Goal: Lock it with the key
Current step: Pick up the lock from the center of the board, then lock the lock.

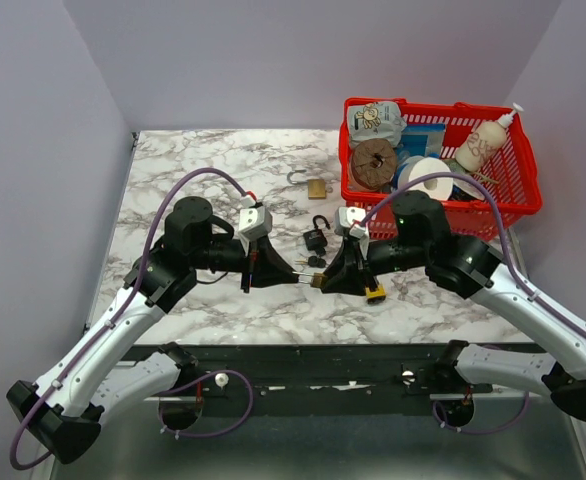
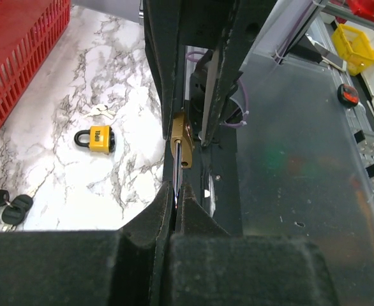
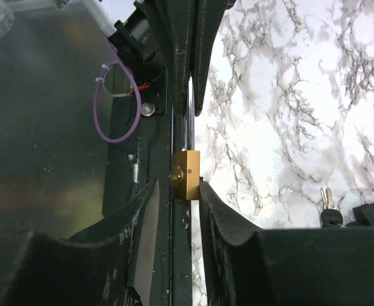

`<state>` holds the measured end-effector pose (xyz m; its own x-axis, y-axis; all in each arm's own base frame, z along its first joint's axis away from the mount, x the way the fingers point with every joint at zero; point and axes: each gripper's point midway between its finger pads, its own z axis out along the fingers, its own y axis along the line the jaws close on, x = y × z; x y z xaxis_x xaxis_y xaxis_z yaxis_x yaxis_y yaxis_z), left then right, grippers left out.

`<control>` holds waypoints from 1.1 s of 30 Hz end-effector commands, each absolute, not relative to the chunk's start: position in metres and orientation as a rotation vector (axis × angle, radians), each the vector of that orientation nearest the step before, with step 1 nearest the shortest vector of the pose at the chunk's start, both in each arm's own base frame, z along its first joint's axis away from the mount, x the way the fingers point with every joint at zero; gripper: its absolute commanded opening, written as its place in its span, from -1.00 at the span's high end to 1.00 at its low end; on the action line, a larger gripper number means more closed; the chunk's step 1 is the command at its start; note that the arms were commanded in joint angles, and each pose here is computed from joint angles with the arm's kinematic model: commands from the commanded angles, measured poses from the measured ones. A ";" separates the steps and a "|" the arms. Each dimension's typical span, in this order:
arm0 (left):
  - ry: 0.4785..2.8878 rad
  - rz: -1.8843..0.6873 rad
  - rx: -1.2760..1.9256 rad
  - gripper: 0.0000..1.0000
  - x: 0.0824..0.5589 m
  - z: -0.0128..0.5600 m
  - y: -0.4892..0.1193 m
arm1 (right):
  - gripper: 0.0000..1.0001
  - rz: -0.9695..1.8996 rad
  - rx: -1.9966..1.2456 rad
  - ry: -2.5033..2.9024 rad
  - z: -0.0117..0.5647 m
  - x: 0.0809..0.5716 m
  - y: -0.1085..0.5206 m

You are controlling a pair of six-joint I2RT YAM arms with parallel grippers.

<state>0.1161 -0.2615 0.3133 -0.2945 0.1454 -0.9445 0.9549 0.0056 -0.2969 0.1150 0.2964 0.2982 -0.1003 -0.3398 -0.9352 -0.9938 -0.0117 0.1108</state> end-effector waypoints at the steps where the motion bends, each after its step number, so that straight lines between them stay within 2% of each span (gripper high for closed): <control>1: 1.498 -1.353 1.119 1.00 0.123 0.331 -0.264 | 0.33 1.162 -1.444 1.475 0.311 0.113 0.302; 9: 1.474 -1.351 1.085 1.00 0.126 0.338 -0.266 | 0.91 1.199 -1.432 1.484 0.312 0.112 0.306; 11: 1.464 -1.360 1.078 1.00 0.125 0.339 -0.268 | 0.97 1.207 -1.434 1.483 0.312 0.112 0.307; 24: 1.449 -1.384 1.077 1.00 0.121 0.335 -0.278 | 0.99 1.357 -1.447 1.442 0.324 0.099 0.318; 33: 1.451 -1.438 1.097 1.00 0.109 0.329 -0.284 | 0.99 1.358 -1.390 1.458 0.330 0.107 0.324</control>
<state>0.1041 -0.2724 0.3162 -0.3462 0.1084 -0.9319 0.9368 -0.0128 -0.3496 0.1046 0.3032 0.2953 -0.2464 -0.3512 -0.9033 -0.9581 -0.0524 0.2817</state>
